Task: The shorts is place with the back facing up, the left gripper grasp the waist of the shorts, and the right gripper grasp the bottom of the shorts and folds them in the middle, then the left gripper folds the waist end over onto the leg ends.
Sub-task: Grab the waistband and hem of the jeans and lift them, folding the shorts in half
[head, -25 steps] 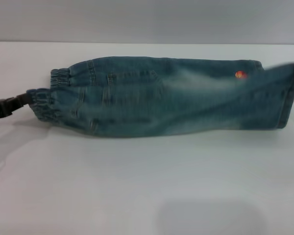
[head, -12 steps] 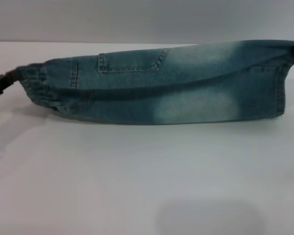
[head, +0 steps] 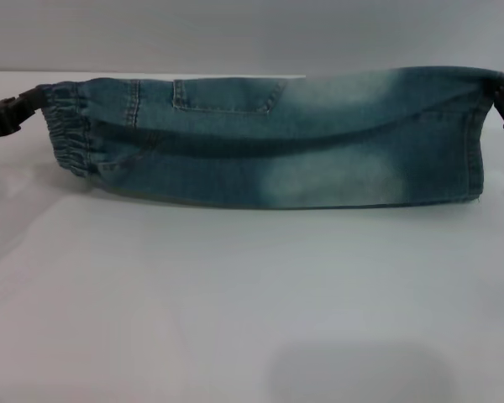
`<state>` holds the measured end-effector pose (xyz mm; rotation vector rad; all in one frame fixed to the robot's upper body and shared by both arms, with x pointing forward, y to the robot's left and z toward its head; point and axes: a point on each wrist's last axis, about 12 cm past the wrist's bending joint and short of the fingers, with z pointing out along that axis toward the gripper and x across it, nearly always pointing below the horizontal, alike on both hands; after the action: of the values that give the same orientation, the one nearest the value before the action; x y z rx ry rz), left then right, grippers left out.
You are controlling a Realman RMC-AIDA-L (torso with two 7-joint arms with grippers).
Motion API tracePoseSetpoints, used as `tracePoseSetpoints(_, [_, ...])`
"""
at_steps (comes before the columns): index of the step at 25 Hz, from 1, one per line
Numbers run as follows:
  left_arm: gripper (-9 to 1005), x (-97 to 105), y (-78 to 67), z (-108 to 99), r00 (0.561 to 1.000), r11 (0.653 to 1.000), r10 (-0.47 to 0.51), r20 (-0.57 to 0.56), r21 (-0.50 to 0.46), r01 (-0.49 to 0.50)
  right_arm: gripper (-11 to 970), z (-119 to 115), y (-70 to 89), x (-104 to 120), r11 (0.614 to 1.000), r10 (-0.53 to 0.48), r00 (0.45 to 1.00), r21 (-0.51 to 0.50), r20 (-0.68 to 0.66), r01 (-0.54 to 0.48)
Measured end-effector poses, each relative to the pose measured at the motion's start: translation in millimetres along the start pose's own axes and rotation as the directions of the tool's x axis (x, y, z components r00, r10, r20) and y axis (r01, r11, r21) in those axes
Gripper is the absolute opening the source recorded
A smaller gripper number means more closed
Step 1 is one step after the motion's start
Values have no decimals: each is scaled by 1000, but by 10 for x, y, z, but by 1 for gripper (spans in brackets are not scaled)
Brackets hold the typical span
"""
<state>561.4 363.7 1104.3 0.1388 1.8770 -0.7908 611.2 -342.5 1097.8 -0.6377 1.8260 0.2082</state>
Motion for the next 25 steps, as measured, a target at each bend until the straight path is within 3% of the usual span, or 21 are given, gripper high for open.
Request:
tracePoseSetpoints(11, [44, -39, -26, 120, 1000, 1000, 23, -5, -3, -23, -1, 153, -14, -150, 998, 11, 999, 56, 40, -13])
tracePoseSetpoints(25, [56, 60, -21, 193, 999, 999, 17, -41, -33, -18, -1, 207, 18, -41, 997, -16, 1000, 76, -10, 17])
